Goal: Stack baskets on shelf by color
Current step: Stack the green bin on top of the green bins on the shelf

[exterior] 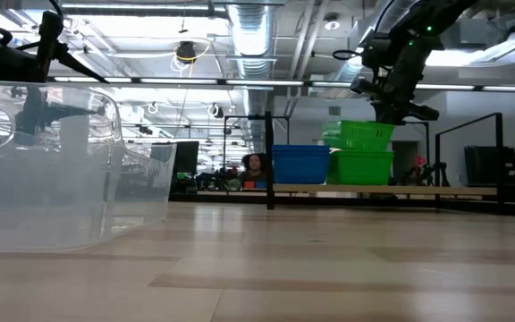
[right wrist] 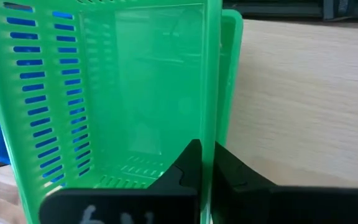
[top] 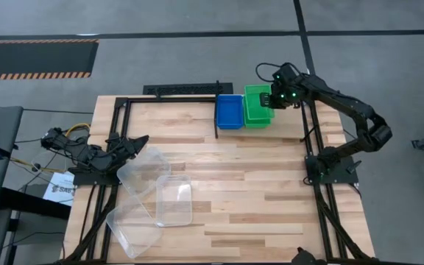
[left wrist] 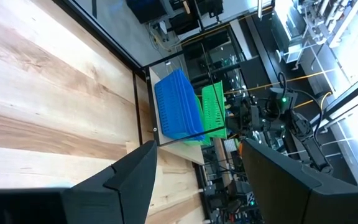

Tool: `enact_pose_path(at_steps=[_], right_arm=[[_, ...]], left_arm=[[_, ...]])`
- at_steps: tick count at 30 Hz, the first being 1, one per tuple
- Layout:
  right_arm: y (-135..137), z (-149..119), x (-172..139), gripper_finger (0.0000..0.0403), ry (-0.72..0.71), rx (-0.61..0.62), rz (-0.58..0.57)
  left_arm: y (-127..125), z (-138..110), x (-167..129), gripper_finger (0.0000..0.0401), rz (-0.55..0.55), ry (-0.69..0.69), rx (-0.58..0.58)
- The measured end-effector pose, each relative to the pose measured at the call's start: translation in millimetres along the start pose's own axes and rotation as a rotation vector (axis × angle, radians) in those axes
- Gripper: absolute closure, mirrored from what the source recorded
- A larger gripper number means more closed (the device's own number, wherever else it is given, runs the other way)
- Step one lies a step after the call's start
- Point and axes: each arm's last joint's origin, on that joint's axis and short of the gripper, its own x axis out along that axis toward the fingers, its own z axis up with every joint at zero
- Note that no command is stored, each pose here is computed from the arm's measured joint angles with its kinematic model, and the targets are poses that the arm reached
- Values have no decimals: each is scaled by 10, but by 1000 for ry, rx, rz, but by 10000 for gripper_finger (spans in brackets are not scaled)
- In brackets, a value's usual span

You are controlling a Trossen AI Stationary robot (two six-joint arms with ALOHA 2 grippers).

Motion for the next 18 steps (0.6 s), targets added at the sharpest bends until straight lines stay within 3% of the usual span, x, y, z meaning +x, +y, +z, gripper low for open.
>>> enact_pose_path(at_steps=[18], right_arm=[[14, -7, 2, 375, -8, 17, -7]], left_arm=[[0, -2, 0, 177, -1, 6, 0]])
